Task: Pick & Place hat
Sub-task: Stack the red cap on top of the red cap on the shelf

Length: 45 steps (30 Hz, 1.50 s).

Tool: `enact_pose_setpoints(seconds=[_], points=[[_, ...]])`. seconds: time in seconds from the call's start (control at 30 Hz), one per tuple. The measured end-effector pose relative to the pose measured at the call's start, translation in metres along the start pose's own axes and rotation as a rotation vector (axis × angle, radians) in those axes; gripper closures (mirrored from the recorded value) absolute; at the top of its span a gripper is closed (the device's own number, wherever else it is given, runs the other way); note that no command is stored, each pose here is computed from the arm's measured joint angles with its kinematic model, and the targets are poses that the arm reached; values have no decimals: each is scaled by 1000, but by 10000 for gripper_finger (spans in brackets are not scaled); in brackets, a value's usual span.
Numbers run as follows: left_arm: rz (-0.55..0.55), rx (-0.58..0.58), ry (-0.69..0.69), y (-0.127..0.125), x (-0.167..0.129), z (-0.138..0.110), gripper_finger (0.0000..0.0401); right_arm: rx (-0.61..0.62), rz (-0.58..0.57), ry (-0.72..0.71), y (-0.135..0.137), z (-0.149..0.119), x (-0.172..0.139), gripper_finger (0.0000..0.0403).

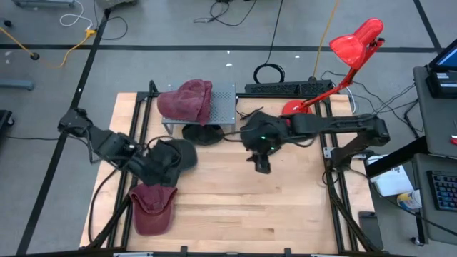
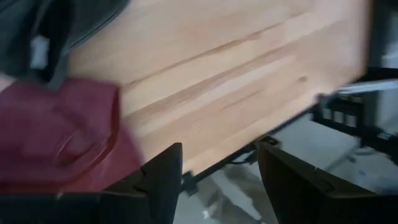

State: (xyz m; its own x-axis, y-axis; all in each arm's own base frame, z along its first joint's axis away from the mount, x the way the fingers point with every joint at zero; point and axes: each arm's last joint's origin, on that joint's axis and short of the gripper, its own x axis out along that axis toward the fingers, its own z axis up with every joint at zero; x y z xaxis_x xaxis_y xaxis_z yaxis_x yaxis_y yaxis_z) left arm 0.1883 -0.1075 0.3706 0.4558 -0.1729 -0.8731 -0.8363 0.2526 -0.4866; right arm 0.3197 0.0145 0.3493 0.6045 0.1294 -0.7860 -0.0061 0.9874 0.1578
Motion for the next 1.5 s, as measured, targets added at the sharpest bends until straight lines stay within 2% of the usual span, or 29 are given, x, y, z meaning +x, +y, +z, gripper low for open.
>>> enact_pose_setpoints(seconds=[0.23, 0.43, 0.67, 0.83, 1.2, 1.5], points=[[126, -112, 19, -17, 6, -26, 203, -39, 95, -103, 29, -6, -40, 220], [289, -188, 53, -16, 27, -51, 203, -48, 135, -139, 43, -12, -57, 220], [348, -113, -30, -21, 66, -75, 203, -100, 157, -133, 54, -14, -56, 220], [498, -143, -22, -20, 96, -84, 203, -109, 157, -125, 55, -14, -53, 220], [705, -197, -60, -16, 167, -100, 203, -157, 154, -130, 55, -14, -53, 220], [864, -207, -102, -3, 221, -108, 203, -155, 155, -86, 54, -27, -31, 220]])
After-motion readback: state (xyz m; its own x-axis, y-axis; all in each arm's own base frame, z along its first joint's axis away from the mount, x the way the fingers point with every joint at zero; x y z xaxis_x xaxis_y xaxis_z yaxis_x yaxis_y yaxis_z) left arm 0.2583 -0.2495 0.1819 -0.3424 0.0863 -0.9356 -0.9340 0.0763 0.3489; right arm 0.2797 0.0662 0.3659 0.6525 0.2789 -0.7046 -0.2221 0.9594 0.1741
